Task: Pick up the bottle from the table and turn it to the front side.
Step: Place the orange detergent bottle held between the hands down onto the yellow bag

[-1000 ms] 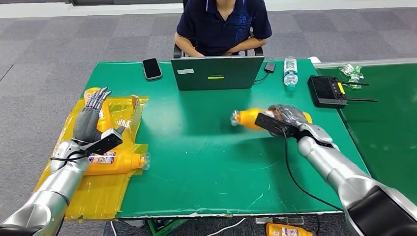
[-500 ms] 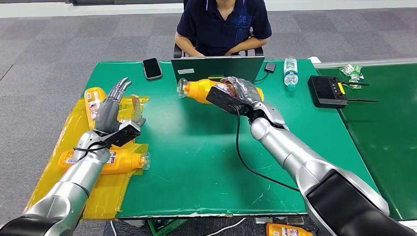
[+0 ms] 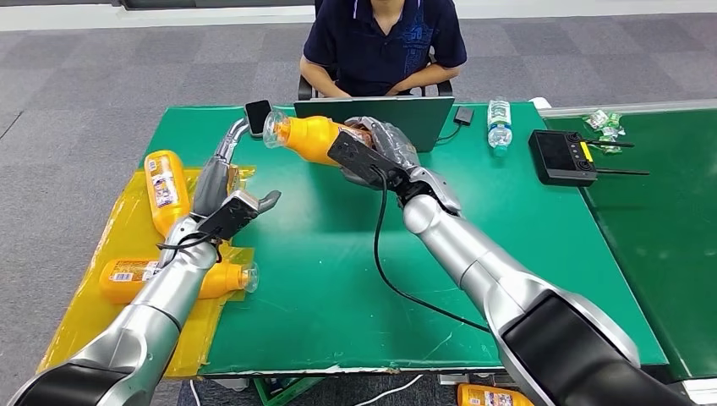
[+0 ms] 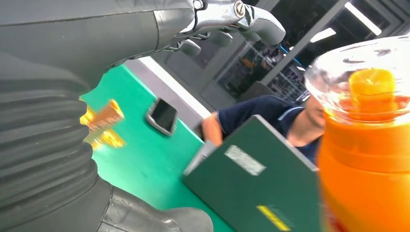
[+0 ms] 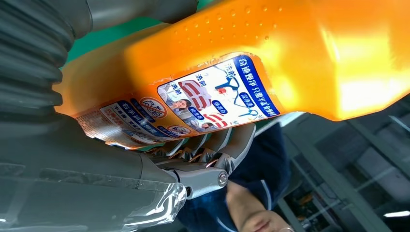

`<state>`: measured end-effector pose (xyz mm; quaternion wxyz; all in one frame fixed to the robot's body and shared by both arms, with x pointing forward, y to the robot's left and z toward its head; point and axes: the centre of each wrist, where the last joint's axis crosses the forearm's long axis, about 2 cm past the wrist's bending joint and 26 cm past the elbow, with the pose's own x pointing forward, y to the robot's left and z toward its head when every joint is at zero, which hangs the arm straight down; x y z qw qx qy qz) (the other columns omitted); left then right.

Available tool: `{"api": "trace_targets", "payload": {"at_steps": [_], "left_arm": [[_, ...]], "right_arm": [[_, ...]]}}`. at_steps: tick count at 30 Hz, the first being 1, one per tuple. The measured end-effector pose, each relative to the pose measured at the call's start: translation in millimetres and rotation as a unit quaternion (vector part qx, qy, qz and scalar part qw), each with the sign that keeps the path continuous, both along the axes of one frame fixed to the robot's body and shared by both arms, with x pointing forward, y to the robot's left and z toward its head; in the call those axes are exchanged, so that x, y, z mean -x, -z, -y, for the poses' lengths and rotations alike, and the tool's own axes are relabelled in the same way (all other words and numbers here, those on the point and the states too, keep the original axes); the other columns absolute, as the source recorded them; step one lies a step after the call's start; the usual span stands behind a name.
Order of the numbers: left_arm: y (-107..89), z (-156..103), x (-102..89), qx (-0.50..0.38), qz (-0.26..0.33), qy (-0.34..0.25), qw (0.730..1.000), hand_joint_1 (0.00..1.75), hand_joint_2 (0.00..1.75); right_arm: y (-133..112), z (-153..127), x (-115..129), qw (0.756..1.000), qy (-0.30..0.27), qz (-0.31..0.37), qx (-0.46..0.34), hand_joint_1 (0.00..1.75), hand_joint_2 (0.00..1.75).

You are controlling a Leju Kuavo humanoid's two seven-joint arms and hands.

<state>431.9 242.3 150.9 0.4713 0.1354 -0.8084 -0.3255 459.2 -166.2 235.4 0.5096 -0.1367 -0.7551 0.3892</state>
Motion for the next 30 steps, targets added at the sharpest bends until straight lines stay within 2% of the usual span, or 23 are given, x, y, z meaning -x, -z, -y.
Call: {"api": "trace_targets", "payload": {"at_steps": [12,30], "left_arm": [[-15.1,32,-0.9,0.115,-0.010,0.034,0.993,0.00,1.75],[-24.4,62,4.1,0.232,-0.030,0.076,0.969,0.00,1.75]], "right_arm": [[5,-21,8,0.996,-0.021,-0.009,-0.086,1.75,1.75],[21,-28,18,0.988,-0.017,-0.030,-0.149,1.75,1.75]]}}
